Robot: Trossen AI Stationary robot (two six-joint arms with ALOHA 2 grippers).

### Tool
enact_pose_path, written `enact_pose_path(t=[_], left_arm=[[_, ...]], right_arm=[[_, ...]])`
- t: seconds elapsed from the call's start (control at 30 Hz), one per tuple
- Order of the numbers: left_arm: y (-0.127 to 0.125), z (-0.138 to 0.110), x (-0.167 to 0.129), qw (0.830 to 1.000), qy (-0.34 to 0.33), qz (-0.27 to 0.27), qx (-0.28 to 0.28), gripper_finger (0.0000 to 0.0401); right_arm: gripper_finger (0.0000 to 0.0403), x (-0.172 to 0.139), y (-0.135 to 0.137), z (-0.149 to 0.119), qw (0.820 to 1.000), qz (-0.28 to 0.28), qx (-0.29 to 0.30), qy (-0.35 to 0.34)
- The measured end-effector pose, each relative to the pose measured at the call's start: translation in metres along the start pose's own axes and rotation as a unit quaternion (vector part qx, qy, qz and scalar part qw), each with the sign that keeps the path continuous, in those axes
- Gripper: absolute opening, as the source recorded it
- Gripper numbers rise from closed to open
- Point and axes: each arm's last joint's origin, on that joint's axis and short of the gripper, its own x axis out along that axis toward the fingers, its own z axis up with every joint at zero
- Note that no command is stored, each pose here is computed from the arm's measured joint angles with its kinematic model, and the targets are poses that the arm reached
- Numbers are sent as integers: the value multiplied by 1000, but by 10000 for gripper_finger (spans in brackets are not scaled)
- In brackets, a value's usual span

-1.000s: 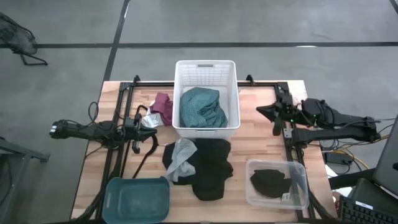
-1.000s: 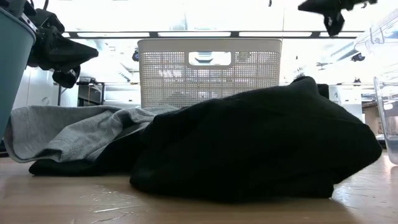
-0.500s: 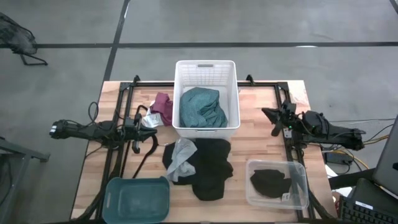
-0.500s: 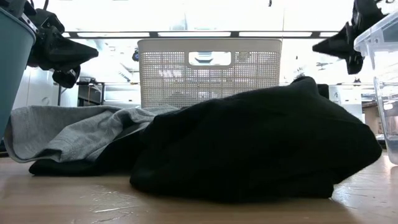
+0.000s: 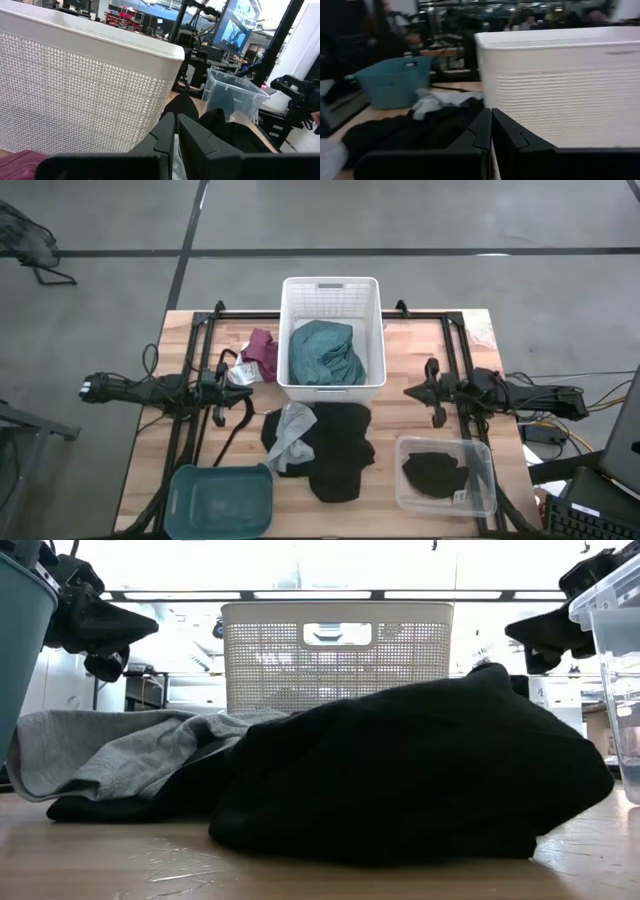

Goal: Pick & Place Cloths
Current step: Put the red underwear into the transparent bin

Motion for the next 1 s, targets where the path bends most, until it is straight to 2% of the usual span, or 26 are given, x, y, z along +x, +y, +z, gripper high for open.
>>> enact_pose_path(t=[0.07,0.17,1.0], left_arm=[[0,0,0,1000,0,0,0,28],[0,0,0,1000,0,0,0,28],[0,0,0,1000,1,1,0,28]], right_arm=[[9,0,-1,0,1000,-25,6,-4],[9,0,-2,0,999,-39,-17,-2],[9,0,-2,-1,999,-40,-12,5]])
